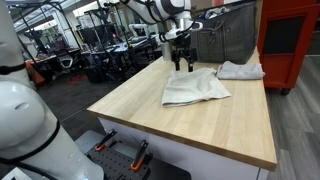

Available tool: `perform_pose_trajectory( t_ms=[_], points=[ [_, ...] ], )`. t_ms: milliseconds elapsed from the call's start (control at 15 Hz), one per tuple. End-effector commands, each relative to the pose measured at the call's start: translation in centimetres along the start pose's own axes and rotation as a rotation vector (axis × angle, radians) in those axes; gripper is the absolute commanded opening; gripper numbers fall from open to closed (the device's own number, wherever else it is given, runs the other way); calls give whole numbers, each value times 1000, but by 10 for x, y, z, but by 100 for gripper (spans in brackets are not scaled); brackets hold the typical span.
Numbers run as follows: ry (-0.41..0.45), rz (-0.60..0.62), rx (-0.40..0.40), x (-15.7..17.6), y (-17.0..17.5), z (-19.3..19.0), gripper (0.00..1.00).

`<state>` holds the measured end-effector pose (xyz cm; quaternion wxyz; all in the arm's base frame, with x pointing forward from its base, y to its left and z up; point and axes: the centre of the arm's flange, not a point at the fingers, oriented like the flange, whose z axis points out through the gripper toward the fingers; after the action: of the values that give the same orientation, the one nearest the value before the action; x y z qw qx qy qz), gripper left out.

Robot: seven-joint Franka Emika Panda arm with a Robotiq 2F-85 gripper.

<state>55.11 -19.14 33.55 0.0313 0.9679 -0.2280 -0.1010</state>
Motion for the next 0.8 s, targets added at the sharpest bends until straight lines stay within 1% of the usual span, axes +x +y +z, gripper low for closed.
perform_pose_trajectory(
  t_ms=[0,267,400,533,600,733],
  points=[
    [1,-6,73,-25,-3,4,66],
    [-6,103,125,-18,-17,11,34],
    [-4,129,139,-16,-18,13,20],
    [4,141,134,-16,-15,20,5],
    [13,151,126,-17,-11,26,0],
    [16,158,118,-17,-4,39,0]
  ],
)
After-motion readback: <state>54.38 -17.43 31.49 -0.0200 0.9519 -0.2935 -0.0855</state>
